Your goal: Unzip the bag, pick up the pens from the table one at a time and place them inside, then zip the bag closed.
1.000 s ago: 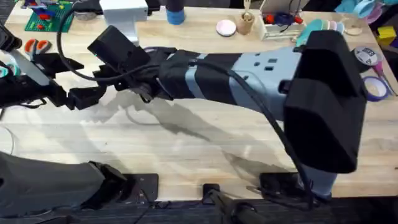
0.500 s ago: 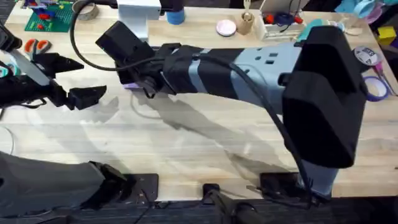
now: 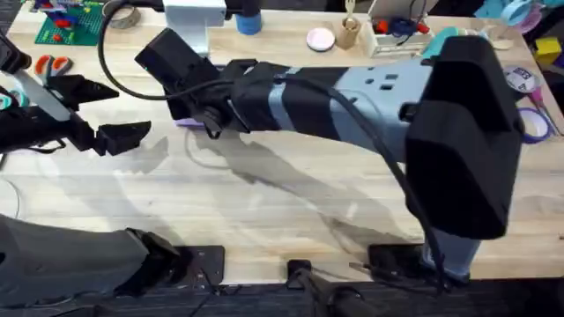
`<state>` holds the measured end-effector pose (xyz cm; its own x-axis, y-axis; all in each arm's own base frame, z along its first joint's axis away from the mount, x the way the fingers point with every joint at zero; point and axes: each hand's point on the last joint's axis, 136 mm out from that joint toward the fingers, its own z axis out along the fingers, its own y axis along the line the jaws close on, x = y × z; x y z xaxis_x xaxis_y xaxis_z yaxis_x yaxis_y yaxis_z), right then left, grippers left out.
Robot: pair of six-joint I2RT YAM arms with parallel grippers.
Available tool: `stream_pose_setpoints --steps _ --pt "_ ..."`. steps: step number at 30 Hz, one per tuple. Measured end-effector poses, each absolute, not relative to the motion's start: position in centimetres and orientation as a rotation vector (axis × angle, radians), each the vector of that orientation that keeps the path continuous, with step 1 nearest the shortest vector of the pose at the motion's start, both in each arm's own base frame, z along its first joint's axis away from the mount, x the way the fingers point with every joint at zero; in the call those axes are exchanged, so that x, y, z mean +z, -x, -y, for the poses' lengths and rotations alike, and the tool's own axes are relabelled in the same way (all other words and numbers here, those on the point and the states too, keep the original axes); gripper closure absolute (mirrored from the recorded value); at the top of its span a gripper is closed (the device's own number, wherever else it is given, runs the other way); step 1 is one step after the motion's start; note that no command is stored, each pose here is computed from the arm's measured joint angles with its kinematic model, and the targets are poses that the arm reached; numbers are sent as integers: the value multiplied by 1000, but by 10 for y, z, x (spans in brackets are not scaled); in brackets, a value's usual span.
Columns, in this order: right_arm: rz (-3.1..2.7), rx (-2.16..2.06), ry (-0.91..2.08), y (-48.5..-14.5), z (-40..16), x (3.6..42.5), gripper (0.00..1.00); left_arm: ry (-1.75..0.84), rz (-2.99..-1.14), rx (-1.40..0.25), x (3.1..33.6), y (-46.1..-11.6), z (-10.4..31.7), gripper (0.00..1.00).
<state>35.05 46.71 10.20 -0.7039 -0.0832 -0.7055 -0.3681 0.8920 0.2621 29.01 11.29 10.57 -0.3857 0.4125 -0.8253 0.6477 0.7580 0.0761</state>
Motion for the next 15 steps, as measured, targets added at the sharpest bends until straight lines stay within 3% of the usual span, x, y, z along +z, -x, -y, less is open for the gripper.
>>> stream_pose_setpoints --steps 9,15 --pt "-2255 556 405 -344 -470 145 972 -797 -2032 -323 106 -290 -113 7" --pt "-2264 576 450 -339 -471 146 972 -797 -2032 -323 106 -290 -113 7"
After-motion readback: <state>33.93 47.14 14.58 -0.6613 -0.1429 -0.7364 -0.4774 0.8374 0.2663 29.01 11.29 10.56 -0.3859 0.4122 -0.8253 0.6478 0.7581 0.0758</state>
